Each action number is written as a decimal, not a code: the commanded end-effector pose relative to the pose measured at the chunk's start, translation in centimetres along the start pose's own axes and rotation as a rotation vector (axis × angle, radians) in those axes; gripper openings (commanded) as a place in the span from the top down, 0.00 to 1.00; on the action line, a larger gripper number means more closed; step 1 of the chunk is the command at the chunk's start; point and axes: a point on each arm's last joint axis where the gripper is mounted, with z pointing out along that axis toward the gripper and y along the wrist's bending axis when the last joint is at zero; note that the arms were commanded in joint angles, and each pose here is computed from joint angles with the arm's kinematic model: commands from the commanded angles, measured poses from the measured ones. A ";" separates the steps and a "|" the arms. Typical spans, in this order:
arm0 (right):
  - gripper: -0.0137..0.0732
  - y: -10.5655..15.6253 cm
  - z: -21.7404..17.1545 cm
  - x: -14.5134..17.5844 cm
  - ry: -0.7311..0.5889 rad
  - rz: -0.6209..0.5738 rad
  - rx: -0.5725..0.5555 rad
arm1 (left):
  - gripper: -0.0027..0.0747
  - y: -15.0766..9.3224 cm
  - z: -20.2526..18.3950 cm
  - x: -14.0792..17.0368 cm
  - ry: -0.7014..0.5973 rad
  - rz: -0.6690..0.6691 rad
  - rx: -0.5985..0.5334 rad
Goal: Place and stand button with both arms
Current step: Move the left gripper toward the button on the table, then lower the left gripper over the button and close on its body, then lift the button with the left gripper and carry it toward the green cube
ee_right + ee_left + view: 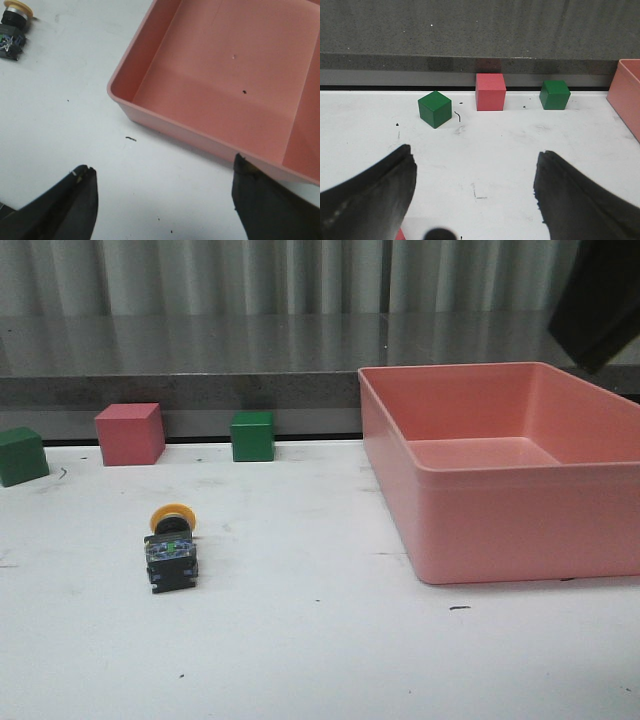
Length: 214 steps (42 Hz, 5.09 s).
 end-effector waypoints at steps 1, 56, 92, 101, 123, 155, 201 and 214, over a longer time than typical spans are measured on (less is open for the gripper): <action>0.18 -0.3 -2.0 0.2 -0.119 -0.007 -0.003 | 0.33 -0.3 -0.3 -1.7 -0.098 -0.016 0.023; 0.18 -0.7 -5.0 3.6 -0.171 0.002 -0.001 | 0.33 -3.6 9.3 -7.3 0.474 0.052 0.228; 0.18 -0.7 -5.0 3.6 -0.171 0.002 -0.001 | 0.31 -12.6 22.9 -2.9 0.904 -0.025 -0.014; 0.18 -0.7 -5.0 3.6 -0.171 0.002 -0.001 | 0.23 -13.1 25.1 -0.8 0.939 -0.081 -0.053; 0.18 -0.7 -5.0 3.6 -0.171 0.002 -0.001 | 0.23 -15.2 29.6 1.8 0.896 -0.244 0.005; 0.18 -0.7 -5.0 3.6 -0.171 0.002 -0.001 | 0.26 -15.4 31.9 4.6 0.992 -0.229 -0.045; 0.18 -0.7 -5.0 3.6 -0.171 0.002 -0.001 | 0.60 -13.7 29.0 -1.4 0.834 -0.022 0.095; 0.18 -0.7 -5.0 3.6 -0.171 0.002 -0.001 | 0.60 -11.7 24.4 -6.5 0.500 0.035 0.206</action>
